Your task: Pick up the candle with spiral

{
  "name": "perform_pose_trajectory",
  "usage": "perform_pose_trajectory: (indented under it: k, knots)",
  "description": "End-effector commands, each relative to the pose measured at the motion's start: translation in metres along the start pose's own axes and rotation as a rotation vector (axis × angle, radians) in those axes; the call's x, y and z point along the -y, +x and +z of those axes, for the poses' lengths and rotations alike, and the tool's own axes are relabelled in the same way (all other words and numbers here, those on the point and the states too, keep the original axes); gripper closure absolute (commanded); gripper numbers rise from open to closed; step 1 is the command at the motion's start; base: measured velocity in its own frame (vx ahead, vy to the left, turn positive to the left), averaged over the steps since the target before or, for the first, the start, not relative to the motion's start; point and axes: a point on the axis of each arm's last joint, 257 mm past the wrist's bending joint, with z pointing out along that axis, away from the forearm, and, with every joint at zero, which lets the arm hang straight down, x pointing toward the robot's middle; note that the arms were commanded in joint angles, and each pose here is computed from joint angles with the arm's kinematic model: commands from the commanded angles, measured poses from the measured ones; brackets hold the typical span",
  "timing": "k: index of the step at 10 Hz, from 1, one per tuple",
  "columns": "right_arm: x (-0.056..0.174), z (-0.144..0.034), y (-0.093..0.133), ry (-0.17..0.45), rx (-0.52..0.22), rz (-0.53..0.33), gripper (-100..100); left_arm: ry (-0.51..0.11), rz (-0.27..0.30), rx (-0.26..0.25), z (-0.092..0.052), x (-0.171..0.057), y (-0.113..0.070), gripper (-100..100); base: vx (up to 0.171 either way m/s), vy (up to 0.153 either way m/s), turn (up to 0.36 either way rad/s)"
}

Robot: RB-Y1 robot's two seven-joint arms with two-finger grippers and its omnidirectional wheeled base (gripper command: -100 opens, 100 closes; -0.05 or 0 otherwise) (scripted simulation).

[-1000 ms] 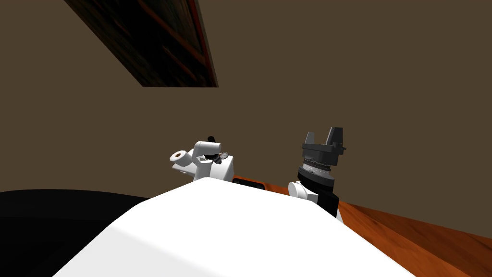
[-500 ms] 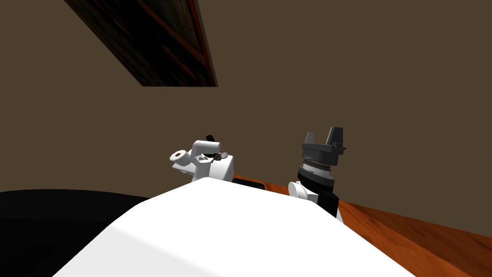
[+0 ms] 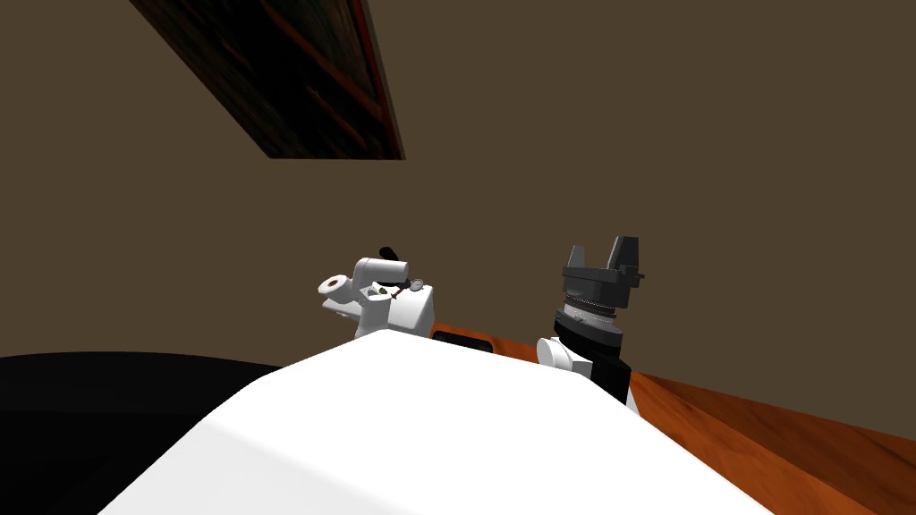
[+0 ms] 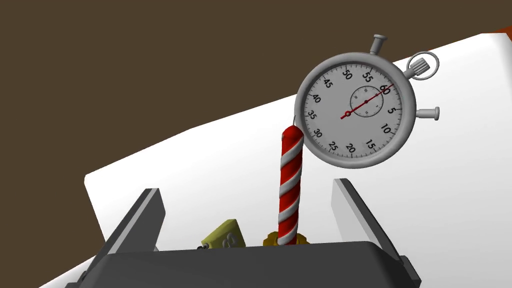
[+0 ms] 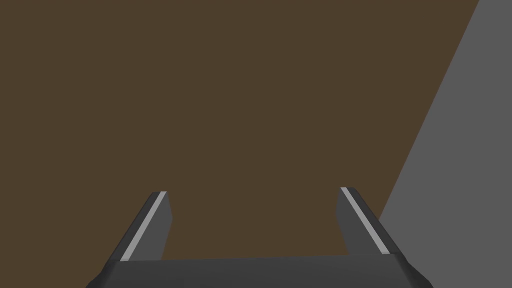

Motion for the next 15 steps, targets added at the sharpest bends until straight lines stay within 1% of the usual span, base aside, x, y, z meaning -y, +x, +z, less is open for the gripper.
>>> perform_pose_trajectory:
  k: [1,2,3,5,6,8,9,10,12,15]
  knots:
    - [0.000,0.000,0.000,0.000,0.000,0.000,0,0.054,-0.010,-0.035,-0.004,0.017,0.011,-100,-0.110,-0.097,0.018]
    - [0.000,0.000,0.000,0.000,0.000,0.000,0,0.084,-0.015,-0.042,-0.005,0.027,0.012,-100,-0.139,-0.123,0.027]
    - [0.000,0.000,0.000,0.000,0.000,0.000,0,0.116,-0.019,-0.034,-0.004,0.037,0.009,-100,-0.180,-0.164,0.034]
    - [0.000,0.000,0.000,0.000,0.000,0.000,0,0.131,-0.013,-0.011,0.000,0.045,0.003,-100,-0.190,-0.164,0.042]
    - [0.000,0.000,0.000,0.000,0.000,0.000,0,0.114,0.003,-0.039,-0.002,0.043,0.016,-100,-0.047,-0.107,0.069]
    - [0.000,0.000,0.000,0.000,0.000,0.000,0,0.081,0.022,-0.064,-0.004,0.036,0.028,-100,0.131,0.015,0.018]
    - [0.000,0.000,0.000,0.000,0.000,0.000,0,0.055,0.035,-0.066,-0.004,0.029,0.031,-100,0.159,0.106,0.017]
    - [0.000,0.000,0.000,0.000,0.000,0.000,0,0.018,0.050,-0.055,-0.001,0.020,0.030,-100,0.154,0.125,0.014]
    - [0.000,0.000,0.000,0.000,0.000,-0.001,0,-0.031,0.065,-0.028,0.002,0.006,0.024,-100,0.131,0.107,0.010]
    - [0.000,0.000,0.000,0.000,0.000,0.000,0,-0.128,0.082,0.042,0.008,-0.022,0.006,-100,0.062,0.073,0.018]
